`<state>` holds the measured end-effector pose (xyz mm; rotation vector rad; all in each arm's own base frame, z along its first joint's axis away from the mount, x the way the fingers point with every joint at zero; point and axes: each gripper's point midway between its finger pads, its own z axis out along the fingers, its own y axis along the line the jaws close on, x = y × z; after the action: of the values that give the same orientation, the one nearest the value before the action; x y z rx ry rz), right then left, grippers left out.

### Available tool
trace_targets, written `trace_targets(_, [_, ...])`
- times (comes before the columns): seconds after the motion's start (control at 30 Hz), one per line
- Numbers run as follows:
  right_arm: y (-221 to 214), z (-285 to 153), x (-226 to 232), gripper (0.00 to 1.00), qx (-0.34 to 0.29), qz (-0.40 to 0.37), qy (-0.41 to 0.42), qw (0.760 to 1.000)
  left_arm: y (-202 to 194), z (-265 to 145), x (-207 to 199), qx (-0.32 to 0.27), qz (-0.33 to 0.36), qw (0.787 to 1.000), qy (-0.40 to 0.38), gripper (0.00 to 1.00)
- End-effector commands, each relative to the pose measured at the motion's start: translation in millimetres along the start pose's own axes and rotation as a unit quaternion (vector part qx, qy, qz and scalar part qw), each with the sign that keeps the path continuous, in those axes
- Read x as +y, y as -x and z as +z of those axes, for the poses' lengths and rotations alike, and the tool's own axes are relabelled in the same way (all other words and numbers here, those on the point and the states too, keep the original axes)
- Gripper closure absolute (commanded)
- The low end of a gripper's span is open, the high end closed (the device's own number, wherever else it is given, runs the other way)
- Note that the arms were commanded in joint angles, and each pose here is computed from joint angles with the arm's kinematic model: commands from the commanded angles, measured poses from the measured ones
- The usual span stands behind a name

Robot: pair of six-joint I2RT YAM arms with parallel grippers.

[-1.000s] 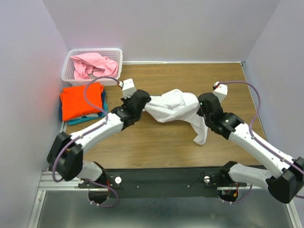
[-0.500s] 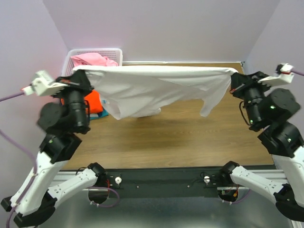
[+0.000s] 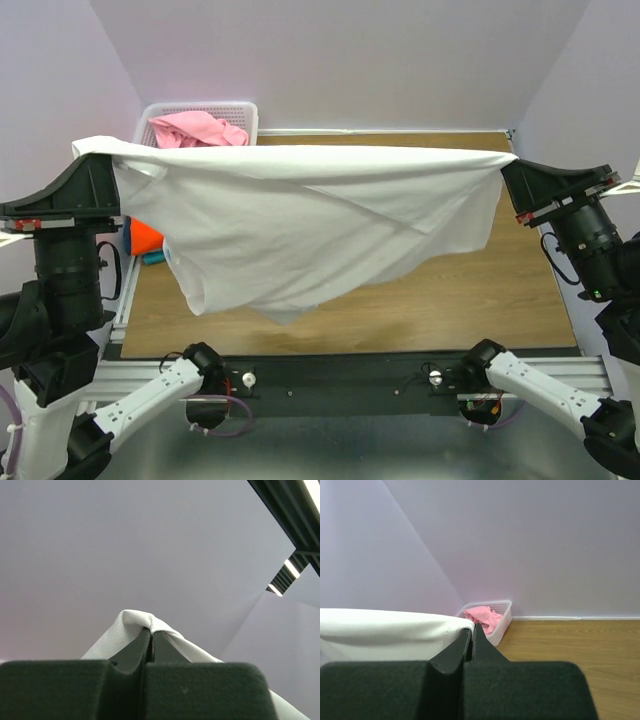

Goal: Fold and stack the t-shirts

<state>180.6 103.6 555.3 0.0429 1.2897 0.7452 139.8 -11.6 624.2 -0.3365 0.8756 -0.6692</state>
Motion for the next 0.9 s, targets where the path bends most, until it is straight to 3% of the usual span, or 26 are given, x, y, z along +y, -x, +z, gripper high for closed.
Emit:
trace_targets(0.0, [-19.2,0.8,-7.1,0.99,0.026,0.001,-0.01,1.0,-14.9,3.9,3.5,0.009,0.009,1.0,0.007,1.0])
trace_targets(0.13, [-59.6,15.6,-45.7,0.99,0.05,0.003,-0.098,0.994,-59.8,13.7,24.1,0.036,0.028,0.997,0.055,1.0])
trace_targets(0.27, [-118.3,21.3,-97.4,0.99,0.084,-0.006,-0.207,0.975,-150.6,26.1,59.3,0.1,0.073,0.984,0.13,1.0])
trace_targets(0.37, [-165.2,11.7,-151.5,0.99,0.094,-0.029,-0.324,0.941,-215.2,27.3,91.3,0.126,0.099,0.969,0.187,1.0])
trace_targets(0.47, [-192.1,7.6,-177.5,0.99,0.11,-0.062,-0.376,0.918,-278.0,33.1,113.4,0.171,0.135,0.954,0.203,1.0])
trace_targets(0.53, [-221.3,7.3,-201.9,0.99,0.129,-0.093,-0.427,0.89,-320.9,43.0,133.9,0.205,0.155,0.943,0.21,1.0])
trace_targets(0.67, [-245.3,7.9,-232.0,0.99,0.147,-0.124,-0.479,0.856,-378.6,56.7,183.2,0.246,0.185,0.921,0.237,1.0])
trace_targets(0.87, [-263.2,25.3,-291.9,0.99,0.174,-0.138,-0.548,0.807,-442.3,85.4,215.8,0.282,0.207,0.907,0.234,1.0])
